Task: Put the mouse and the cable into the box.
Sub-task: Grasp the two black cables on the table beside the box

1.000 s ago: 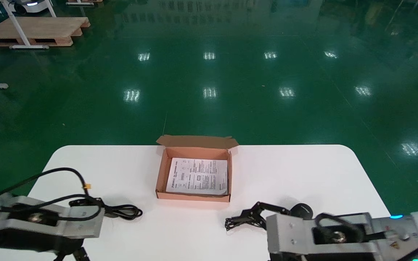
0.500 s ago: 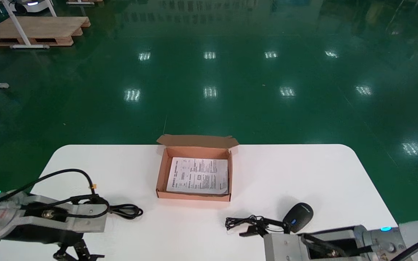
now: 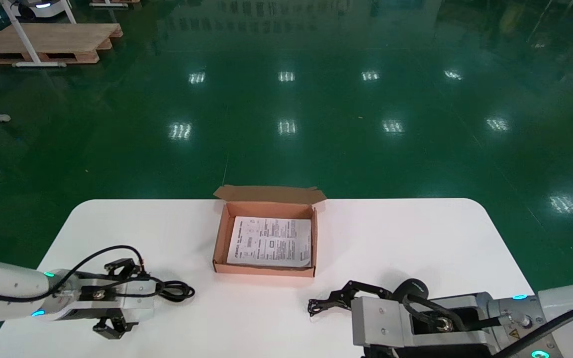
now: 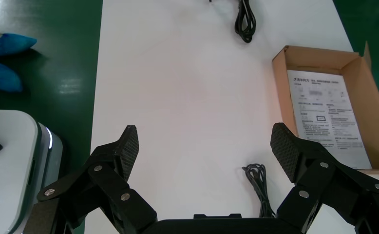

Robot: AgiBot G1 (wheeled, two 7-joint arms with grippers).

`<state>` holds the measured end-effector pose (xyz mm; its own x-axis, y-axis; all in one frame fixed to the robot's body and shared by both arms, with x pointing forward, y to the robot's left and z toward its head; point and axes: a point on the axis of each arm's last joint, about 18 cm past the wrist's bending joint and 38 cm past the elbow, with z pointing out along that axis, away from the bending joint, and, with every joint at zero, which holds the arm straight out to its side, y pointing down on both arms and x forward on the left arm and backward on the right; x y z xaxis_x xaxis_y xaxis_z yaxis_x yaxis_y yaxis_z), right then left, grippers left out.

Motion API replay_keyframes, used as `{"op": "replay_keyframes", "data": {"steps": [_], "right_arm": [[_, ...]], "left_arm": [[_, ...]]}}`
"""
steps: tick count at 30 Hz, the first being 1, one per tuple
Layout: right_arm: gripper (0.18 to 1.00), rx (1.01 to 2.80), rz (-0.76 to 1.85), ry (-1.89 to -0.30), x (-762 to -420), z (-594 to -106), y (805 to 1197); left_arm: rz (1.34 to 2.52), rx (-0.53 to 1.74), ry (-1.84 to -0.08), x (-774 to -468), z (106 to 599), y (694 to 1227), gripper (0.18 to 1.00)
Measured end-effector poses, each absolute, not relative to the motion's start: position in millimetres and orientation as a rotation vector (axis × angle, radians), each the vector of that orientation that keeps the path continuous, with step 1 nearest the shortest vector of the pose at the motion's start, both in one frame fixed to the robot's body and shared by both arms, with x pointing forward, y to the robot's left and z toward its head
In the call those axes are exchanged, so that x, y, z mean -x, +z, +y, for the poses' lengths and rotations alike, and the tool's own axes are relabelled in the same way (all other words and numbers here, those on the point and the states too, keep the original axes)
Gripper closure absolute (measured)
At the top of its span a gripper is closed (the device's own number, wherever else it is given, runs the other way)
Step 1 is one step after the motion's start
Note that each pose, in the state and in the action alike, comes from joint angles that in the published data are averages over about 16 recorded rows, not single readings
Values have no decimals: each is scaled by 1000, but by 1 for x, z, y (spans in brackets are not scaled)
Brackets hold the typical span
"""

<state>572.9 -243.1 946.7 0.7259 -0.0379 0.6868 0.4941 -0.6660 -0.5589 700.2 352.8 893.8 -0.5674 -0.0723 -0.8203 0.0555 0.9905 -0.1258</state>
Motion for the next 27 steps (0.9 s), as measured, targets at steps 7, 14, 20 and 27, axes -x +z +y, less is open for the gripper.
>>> {"op": "replay_keyframes", "data": {"steps": [7, 14, 20, 27], "right_arm": [[178, 2149, -344, -887, -572, -245, 951], [178, 2151, -355, -892, -572, -244, 951], [178, 2193, -342, -911, -582, -242, 940], [178, 2285, -254, -1002, -619, -236, 915]], "left_arm": [[2152, 40, -181, -716, 351, 891, 183], [2160, 43, -202, -719, 349, 891, 183], [2168, 38, -206, -719, 351, 887, 183], [2168, 34, -212, -720, 352, 885, 183]]}}
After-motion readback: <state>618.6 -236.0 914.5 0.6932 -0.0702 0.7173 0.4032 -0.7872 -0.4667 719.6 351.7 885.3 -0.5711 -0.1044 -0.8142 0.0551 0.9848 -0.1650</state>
